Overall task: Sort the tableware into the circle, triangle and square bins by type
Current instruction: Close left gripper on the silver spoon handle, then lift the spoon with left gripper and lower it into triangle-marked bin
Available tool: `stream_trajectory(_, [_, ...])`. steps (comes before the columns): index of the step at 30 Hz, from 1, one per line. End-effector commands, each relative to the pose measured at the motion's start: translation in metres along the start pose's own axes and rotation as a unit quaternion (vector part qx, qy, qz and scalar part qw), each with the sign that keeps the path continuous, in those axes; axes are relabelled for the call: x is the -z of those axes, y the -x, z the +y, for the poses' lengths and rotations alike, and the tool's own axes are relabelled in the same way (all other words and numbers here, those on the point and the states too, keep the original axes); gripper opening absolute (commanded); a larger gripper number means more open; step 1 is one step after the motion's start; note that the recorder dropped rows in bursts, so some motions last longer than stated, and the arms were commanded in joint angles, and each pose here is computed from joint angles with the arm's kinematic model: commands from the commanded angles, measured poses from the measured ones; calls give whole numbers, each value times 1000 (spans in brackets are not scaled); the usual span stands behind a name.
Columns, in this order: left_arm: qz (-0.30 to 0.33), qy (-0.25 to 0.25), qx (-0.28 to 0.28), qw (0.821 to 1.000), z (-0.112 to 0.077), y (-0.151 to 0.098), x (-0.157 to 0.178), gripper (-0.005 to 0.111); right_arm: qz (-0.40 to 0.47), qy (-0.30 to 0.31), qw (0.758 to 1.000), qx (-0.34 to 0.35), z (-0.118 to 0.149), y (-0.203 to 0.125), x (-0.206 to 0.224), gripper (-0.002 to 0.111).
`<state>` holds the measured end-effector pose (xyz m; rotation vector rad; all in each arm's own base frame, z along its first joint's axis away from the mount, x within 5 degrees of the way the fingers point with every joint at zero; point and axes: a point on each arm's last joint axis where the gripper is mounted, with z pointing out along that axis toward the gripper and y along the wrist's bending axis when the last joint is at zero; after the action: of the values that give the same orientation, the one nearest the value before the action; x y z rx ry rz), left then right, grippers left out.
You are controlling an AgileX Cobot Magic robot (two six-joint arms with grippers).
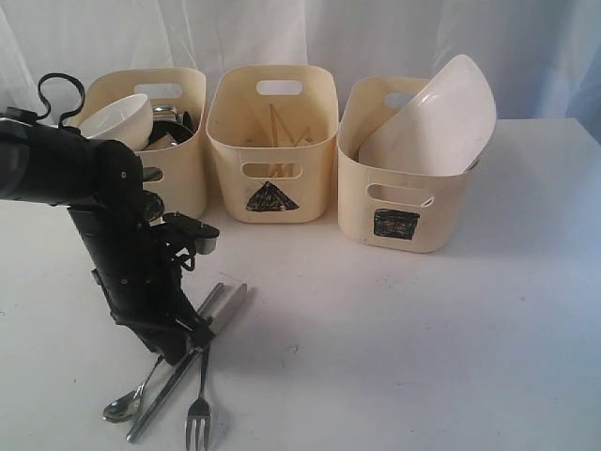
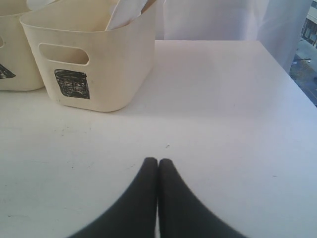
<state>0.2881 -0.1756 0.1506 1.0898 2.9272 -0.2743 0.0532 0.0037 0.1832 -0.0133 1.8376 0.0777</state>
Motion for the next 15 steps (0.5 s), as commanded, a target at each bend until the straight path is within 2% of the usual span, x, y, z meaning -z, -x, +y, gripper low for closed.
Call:
stream_trajectory(1, [23, -4, 10, 1000, 1, -4, -8, 22, -2, -2, 1000, -3, 0, -1, 0, 0])
stream_trajectory(5, [23, -3, 10, 1000, 1, -4, -8, 0, -2, -2, 1000, -3, 0, -1, 0, 0])
stream_trajectory(15, [4, 2, 22, 1000, 0, -3, 2, 0, -2, -2, 1000, -3, 0, -1, 0, 0])
